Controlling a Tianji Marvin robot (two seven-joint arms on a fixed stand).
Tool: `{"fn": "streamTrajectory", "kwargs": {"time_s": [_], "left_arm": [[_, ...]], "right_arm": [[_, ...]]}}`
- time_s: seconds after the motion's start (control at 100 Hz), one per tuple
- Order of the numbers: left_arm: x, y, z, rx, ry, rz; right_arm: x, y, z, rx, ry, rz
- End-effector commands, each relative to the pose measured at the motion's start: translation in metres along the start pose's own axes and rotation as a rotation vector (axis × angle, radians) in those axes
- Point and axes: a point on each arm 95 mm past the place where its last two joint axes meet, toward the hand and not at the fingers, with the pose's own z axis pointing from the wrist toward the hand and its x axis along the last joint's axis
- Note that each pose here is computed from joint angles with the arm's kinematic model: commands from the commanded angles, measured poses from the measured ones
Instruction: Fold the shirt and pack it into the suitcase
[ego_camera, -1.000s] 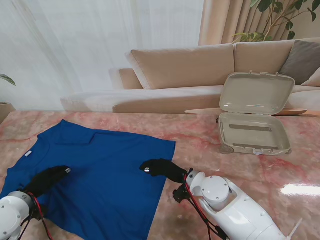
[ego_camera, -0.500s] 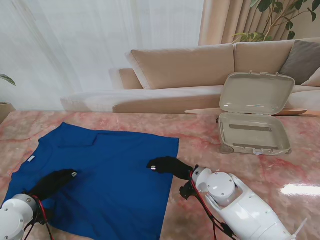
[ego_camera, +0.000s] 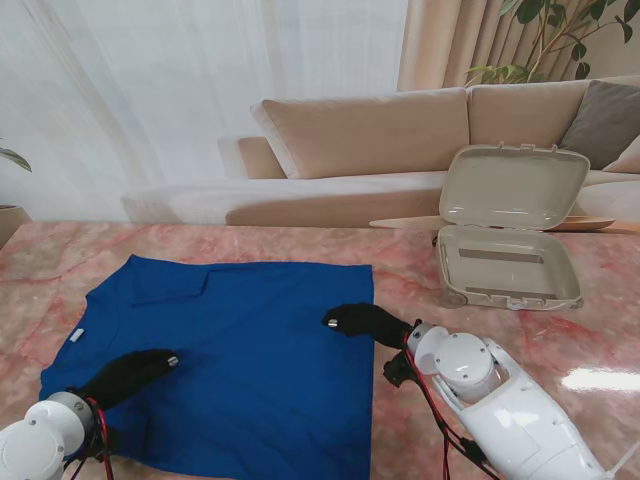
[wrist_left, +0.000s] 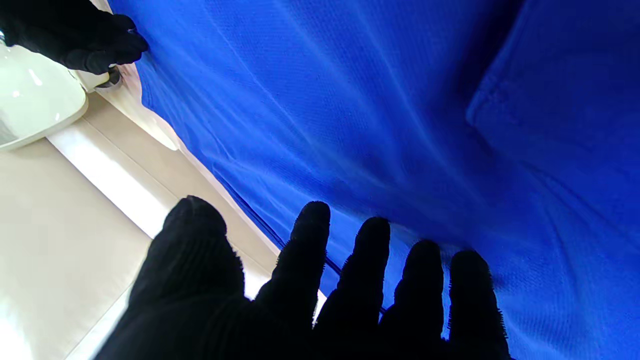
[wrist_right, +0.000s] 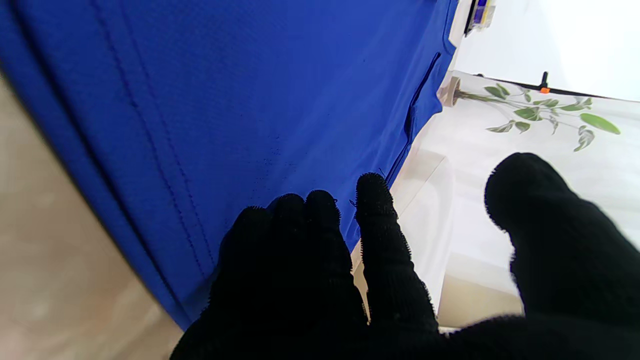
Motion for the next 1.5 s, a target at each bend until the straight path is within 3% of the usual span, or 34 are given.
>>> {"fn": "streamTrajectory", "kwargs": {"time_s": [0.0, 0.36, 0.61, 0.83, 1.03, 1.25, 1.49], "left_arm": [[-0.011, 0.021, -0.002, -0.067, -0.042, -0.022], [0.005, 0.031, -0.003, -0.151, -0.037, -0.03], [0.014, 0.037, 0.003, -0.166, 0.013, -0.087], [0.022, 0.044, 0.008, -0.209, 0.049, -0.085], [0.026, 0.048, 0.012, -0.203, 0.074, -0.096], [0.031, 0.045, 0.008, -0.18, 0.098, -0.078], [0.043, 0.026, -0.001, -0.105, 0.14, -0.044]], "right_arm": [[-0.026, 0.002, -0.011, 0.007, -0.084, 0.013], [-0.042, 0.027, -0.04, -0.065, -0.185, -0.006], [-0.049, 0.031, -0.054, -0.066, -0.221, -0.015], [-0.053, 0.033, -0.062, -0.084, -0.246, -0.016], [-0.052, 0.039, -0.072, -0.106, -0.266, -0.026], [-0.042, 0.041, -0.078, -0.139, -0.235, -0.039], [-0.01, 0.044, -0.081, -0.218, -0.129, -0.08]]}}
